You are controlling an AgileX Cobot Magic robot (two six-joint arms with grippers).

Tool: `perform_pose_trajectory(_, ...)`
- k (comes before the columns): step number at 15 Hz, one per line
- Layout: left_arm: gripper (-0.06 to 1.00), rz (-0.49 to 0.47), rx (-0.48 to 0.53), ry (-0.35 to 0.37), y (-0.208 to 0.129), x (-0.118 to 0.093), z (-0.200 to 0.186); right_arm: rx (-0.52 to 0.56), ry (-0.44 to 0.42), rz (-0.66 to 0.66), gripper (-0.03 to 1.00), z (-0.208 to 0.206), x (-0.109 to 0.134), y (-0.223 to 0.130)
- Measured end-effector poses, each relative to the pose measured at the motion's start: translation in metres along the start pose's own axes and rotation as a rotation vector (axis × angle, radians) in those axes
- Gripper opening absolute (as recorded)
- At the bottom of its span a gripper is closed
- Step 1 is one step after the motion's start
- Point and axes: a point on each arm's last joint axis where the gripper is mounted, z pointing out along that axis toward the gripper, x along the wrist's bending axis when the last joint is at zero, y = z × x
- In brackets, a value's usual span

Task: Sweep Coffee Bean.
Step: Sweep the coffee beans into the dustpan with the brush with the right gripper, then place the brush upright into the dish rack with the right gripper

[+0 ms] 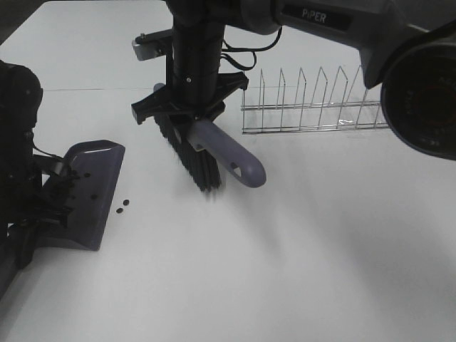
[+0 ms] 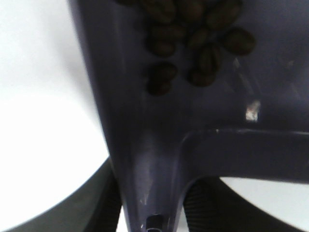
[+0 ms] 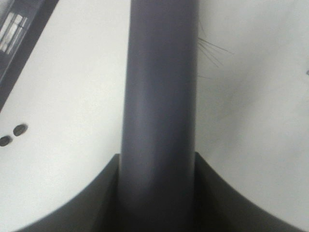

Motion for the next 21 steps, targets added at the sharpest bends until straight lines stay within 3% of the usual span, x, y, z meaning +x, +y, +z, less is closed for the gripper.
perform_pose_trajectory(1,0.34,0.000,0.008,-0.001,0.000,0.000,0.001,0.020,0.000,-0.006,0.31,0.009,0.006,-0.003)
perform_pose_trajectory(2,0.34,0.006,0.011,-0.005,0.000,-0.001,0.002,0.035,0.032,-0.027,0.31,0.029,0.026,-0.009)
perform_pose_trajectory(4,0.34,0.010,0.010,-0.012,0.001,-0.001,0.002,0.010,0.108,-0.009,0.31,0.036,0.042,-0.009)
perform_pose_trajectory(7,0.34,0.017,0.009,-0.018,0.001,-0.001,0.002,0.043,0.306,0.111,0.31,0.060,0.061,-0.012)
perform_pose_trajectory(8,0.34,0.019,0.010,-0.019,0.001,-0.001,0.002,0.049,0.332,0.123,0.31,0.063,0.061,-0.012)
perform_pose_trajectory(9,0.34,0.019,0.010,-0.021,0.001,-0.001,0.002,0.043,0.460,0.161,0.31,0.063,0.060,-0.008)
perform_pose_trajectory(13,0.34,0.026,0.009,-0.029,0.001,-0.001,0.002,-0.007,0.711,0.283,0.30,0.052,0.028,0.010)
perform_pose_trajectory(16,0.34,0.035,0.009,-0.029,0.001,-0.001,0.002,-0.054,0.700,0.277,0.30,0.035,0.003,0.018)
perform_pose_trajectory(18,0.34,0.046,-0.001,-0.043,0.000,-0.002,0.000,-0.059,0.576,0.188,0.30,0.013,-0.007,0.017)
perform_pose_trajectory(21,0.34,0.019,-0.032,-0.093,0.000,0.005,-0.004,0.016,0.352,0.058,0.30,-0.028,-0.024,0.005)
